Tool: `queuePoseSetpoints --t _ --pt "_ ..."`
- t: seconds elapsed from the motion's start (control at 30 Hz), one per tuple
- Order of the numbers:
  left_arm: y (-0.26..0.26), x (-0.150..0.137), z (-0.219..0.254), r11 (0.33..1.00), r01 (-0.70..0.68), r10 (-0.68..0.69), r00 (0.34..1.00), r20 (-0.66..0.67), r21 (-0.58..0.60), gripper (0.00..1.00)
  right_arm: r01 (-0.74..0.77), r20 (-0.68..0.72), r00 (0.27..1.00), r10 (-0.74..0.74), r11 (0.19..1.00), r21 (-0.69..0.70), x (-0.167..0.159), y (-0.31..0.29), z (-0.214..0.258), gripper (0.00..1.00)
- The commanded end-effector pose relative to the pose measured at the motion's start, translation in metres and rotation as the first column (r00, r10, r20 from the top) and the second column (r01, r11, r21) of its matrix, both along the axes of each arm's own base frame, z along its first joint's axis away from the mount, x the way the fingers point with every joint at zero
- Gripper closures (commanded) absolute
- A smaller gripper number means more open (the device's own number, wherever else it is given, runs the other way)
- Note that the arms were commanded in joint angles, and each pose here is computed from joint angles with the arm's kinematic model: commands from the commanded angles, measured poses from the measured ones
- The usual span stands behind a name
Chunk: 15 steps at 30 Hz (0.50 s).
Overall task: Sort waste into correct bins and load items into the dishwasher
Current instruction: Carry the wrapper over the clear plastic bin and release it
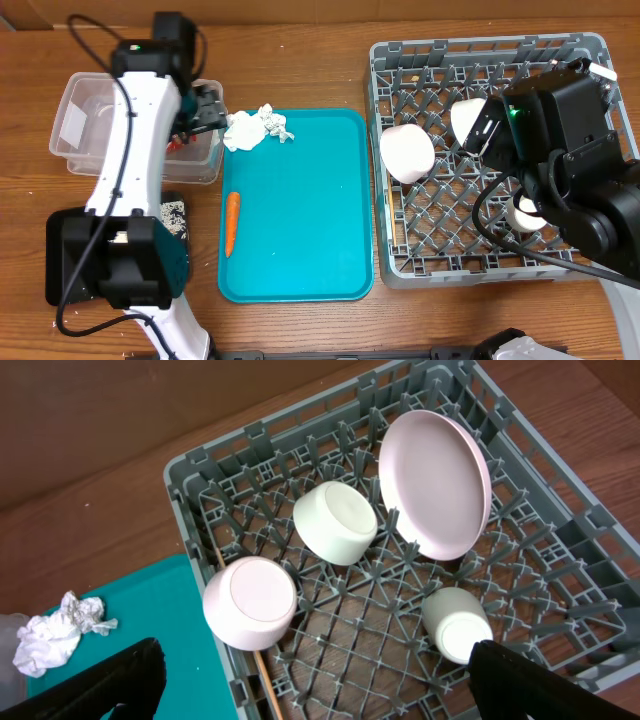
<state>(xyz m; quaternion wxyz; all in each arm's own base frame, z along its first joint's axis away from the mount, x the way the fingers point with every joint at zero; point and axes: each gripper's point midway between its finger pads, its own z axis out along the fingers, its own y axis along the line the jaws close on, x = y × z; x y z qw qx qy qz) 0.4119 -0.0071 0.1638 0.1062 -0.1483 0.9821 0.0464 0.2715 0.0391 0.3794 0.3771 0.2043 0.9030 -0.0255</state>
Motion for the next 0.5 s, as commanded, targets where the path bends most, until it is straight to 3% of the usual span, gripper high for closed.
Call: queuePoseSetpoints --t 0.0,0.07,0.1,0.47 --pt "-0.045 0.001 0.007 0.980 0.192 -0.194 0.980 0.035 0.047 0.14 0.002 0.022 1.000 -0.002 1.000 -0.008 0.000 -0.002 0.006 0.00" --pt "-0.054 0.005 -0.002 0.964 0.229 -0.235 0.971 0.031 0.138 0.01 0.002 0.022 1.000 -0.002 1.000 -0.008 0.000 -0.002 0.006 0.00" --pt "-0.060 0.009 -0.009 0.955 0.243 -0.253 0.967 0.035 0.170 0.00 0.002 0.020 1.000 -0.002 1.000 -0.009 0.000 -0.002 0.006 0.00" --pt "-0.090 0.054 -0.106 0.932 0.315 -0.323 0.946 0.016 0.179 0.00 0.002 0.006 1.000 -0.002 1.000 -0.016 -0.003 -0.003 0.003 0.00"
